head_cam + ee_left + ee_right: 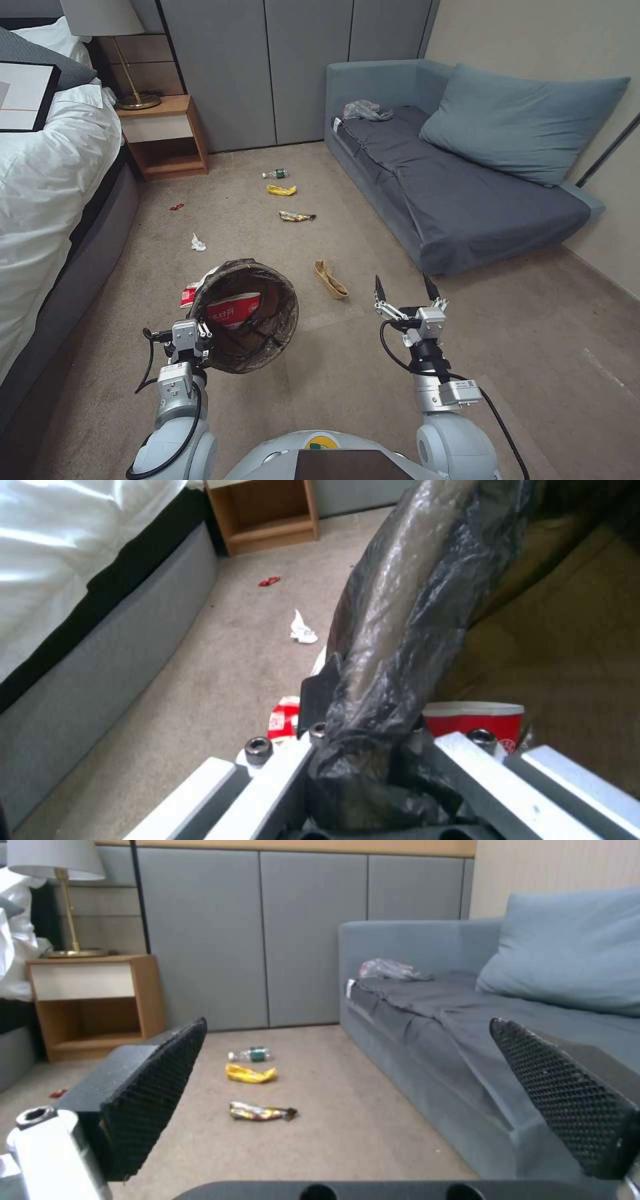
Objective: Pick up the trash bin, then pick up the garbage from the floor and place it into the trash bin.
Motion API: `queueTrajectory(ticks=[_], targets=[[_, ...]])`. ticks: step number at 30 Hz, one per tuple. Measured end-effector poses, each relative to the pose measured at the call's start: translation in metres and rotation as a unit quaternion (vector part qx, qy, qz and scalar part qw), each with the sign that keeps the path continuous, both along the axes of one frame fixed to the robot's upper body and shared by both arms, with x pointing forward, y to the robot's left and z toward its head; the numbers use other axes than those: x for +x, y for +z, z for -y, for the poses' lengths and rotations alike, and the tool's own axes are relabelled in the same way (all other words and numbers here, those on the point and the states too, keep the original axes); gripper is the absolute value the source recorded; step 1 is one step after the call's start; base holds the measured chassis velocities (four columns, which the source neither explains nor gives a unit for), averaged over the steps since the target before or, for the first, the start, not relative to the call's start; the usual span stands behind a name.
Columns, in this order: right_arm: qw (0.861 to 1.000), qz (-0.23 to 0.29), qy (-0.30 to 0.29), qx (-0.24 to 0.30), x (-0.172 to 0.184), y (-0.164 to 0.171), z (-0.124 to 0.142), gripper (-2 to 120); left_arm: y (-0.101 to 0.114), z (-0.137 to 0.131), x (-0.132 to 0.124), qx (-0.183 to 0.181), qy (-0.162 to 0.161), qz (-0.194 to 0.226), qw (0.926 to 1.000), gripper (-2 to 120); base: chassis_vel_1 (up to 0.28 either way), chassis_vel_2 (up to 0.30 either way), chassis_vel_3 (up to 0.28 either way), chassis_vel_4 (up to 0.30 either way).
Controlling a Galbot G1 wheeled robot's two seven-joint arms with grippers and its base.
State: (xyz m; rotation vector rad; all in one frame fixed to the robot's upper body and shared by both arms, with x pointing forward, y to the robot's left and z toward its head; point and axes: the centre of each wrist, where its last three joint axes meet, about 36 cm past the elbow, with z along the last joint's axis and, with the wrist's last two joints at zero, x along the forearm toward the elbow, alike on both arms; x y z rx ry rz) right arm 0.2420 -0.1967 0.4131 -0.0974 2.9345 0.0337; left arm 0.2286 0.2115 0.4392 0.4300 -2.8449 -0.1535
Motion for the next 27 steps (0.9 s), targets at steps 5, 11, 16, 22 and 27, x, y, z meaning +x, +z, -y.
queueTrajectory(ticks=[5,11,16,22,27], targets=[[1.0,0.0,0.001,0.0,-0.0001,0.0001,-0.0013,100,0.0001,0.0001,0.0,0.0,0.0,0.0,1.0,0,-0.094,0.099,0.092,-0.102],[1.0,0.0,0.002,-0.001,-0.0001,-0.0006,-0.0034,100,0.0003,0.0,0.0005,0.0,0.0,0.001,1.0,0,-0.113,0.108,0.123,-0.103],[1.0,0.0,0.002,-0.001,0.0002,-0.0014,-0.0036,100,0.0,0.0,0.001,0.0,0.001,0.001,1.0,0,-0.099,0.105,0.091,-0.091],[1.0,0.0,0.002,-0.002,0.0007,-0.0021,-0.0036,100,-0.001,0.0004,0.0016,-0.001,0.002,0.001,1.0,0,-0.079,0.069,0.072,-0.083],[1.0,0.005,0.006,-0.006,0.0042,-0.0016,-0.0025,100,-0.001,-0.0001,0.0018,-0.001,0.002,0.001,1.0,0,-0.097,0.07,0.094,-0.091]])
